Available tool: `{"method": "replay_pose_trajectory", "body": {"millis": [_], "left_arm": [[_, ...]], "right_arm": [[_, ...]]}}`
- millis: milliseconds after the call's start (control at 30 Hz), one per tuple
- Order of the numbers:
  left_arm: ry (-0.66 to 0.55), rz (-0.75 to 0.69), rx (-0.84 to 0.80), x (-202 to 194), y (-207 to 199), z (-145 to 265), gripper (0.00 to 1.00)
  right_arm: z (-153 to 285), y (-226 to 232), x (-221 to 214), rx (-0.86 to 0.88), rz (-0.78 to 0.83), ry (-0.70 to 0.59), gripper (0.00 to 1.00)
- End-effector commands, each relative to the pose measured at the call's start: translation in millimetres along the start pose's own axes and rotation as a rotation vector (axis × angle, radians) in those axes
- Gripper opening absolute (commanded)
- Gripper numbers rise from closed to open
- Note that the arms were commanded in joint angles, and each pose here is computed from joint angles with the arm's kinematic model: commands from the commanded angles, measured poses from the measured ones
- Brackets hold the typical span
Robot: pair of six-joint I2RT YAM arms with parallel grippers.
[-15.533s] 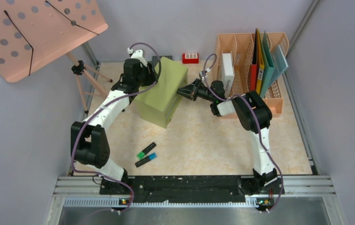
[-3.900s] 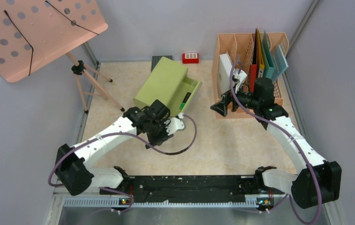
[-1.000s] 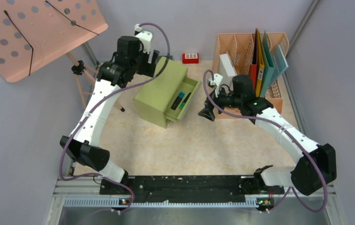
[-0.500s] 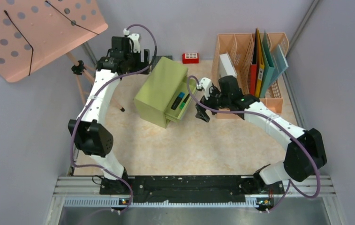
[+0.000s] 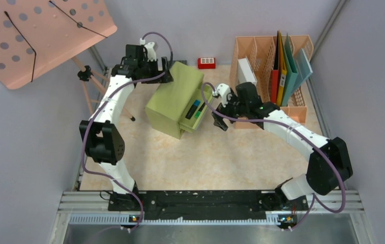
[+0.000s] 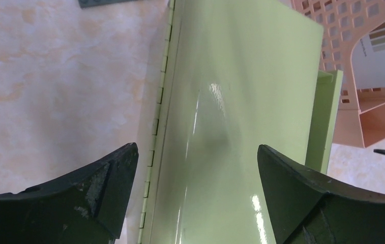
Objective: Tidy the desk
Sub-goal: Close the drawer in the storage box.
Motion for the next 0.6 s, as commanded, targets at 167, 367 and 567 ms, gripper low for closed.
{"method": "replay_pose_trajectory", "body": {"millis": [167,367,567], "left_arm": [[0.049,0.027,-0.118,-14.7,0.0,-19.9,0.92],[0.061,0.022,-0.114,-17.4,2.2,-22.7,0.93],[0.071,0.018,-0.108,-17.4,4.0,-25.8,0.93]], "right_arm": [[-31.7,-14.4,18.9,-0.014,-0.023,-0.02,0.86],[-54.8,-26.7,19.3,-0.04,-0.017,0.008,0.86],[-70.7,-33.1,33.8,-0.035,0.022,-0.012,0.85]]}}
Point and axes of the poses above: each gripper's point midway between its finger pads, its own z axis back along the fingers, its own y axis along the line the jaws close on, x = y × z, the point moved 8 cm from there along z, back along the fingers, and after that the axes turned 8 degrees about z, right-handed, at the moved point
